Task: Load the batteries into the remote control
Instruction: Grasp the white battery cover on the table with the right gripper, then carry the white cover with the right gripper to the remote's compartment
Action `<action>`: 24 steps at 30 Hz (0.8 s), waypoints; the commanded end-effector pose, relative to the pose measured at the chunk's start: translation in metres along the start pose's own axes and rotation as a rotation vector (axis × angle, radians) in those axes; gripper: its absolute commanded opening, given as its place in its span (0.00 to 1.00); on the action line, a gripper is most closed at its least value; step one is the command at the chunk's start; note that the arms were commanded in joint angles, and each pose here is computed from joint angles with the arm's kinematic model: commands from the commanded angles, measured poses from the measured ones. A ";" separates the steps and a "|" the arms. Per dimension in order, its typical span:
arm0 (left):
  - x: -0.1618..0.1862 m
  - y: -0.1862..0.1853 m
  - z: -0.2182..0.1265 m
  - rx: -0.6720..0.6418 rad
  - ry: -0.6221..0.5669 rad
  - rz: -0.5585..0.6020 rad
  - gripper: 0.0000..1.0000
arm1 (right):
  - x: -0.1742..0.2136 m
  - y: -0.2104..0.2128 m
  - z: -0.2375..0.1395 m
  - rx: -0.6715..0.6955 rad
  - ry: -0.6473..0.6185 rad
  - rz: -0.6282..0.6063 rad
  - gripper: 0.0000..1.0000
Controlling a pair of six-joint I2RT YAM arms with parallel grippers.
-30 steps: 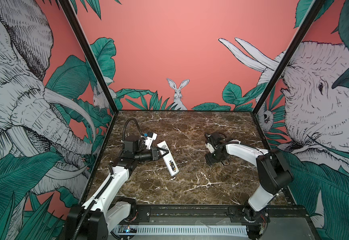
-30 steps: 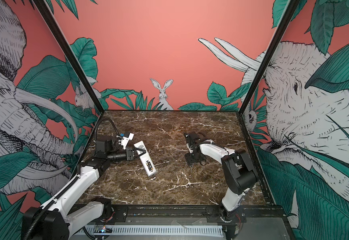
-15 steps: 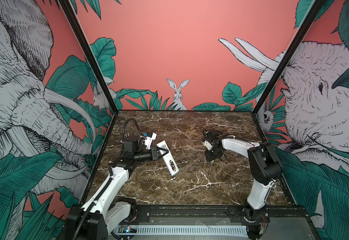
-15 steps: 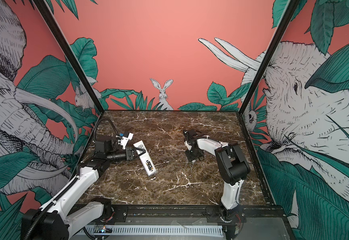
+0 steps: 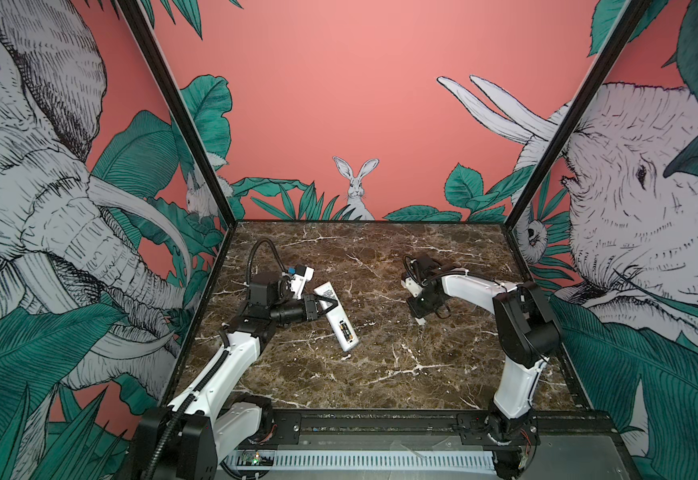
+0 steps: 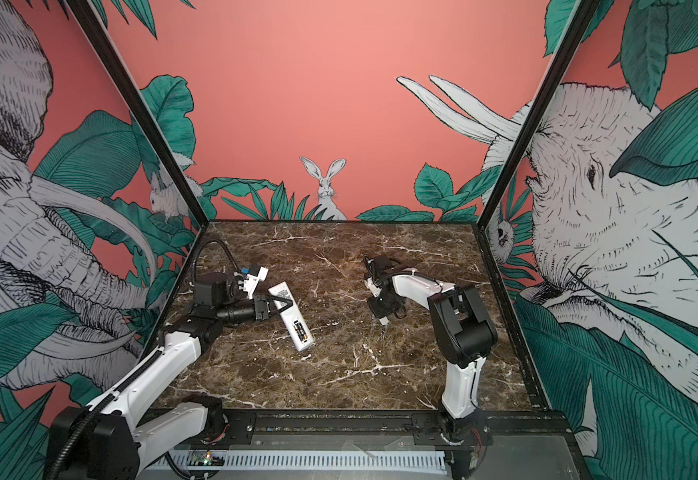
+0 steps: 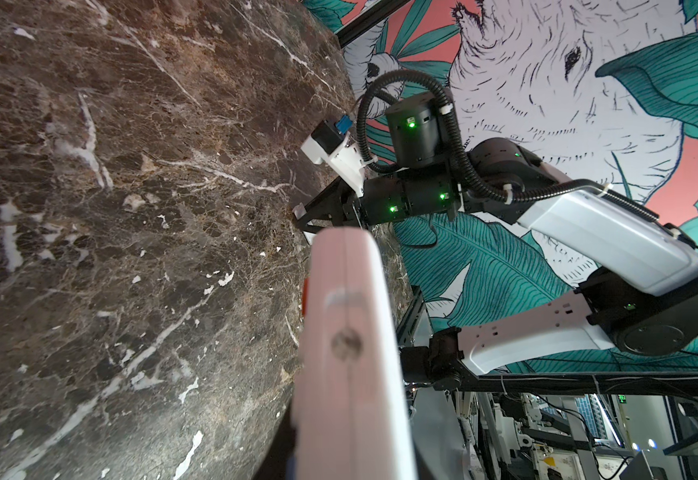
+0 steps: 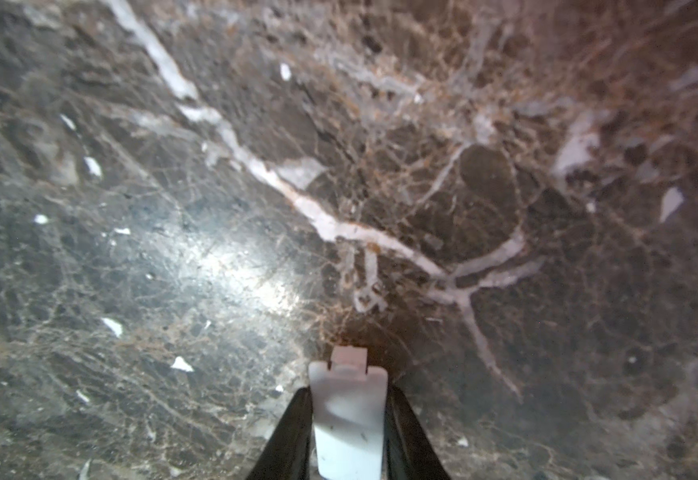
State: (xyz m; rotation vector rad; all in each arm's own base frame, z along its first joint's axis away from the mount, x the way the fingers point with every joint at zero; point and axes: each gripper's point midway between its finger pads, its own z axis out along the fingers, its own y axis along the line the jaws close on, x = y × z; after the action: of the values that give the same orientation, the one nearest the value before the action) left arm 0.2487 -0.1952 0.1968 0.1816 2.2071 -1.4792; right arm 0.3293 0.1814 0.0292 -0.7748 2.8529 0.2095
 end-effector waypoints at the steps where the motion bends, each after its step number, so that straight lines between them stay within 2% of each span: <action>1: -0.007 -0.005 0.000 0.023 -0.032 0.036 0.00 | -0.008 0.006 -0.022 -0.008 -0.074 -0.028 0.26; 13: -0.007 0.000 0.011 0.020 -0.033 0.034 0.00 | -0.017 0.035 -0.055 -0.109 -0.185 -0.054 0.23; 19: -0.012 0.013 0.020 0.014 -0.052 0.006 0.00 | -0.028 0.102 -0.103 -0.294 -0.347 -0.190 0.23; 24: -0.014 0.018 0.026 0.019 -0.050 -0.020 0.00 | -0.035 0.157 -0.145 -0.465 -0.491 -0.229 0.23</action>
State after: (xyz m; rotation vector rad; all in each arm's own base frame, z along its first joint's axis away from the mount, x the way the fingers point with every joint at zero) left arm 0.2722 -0.2059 0.1693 0.1029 2.2251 -1.4808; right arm 0.2724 0.2788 0.1614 -0.9582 2.3772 0.7208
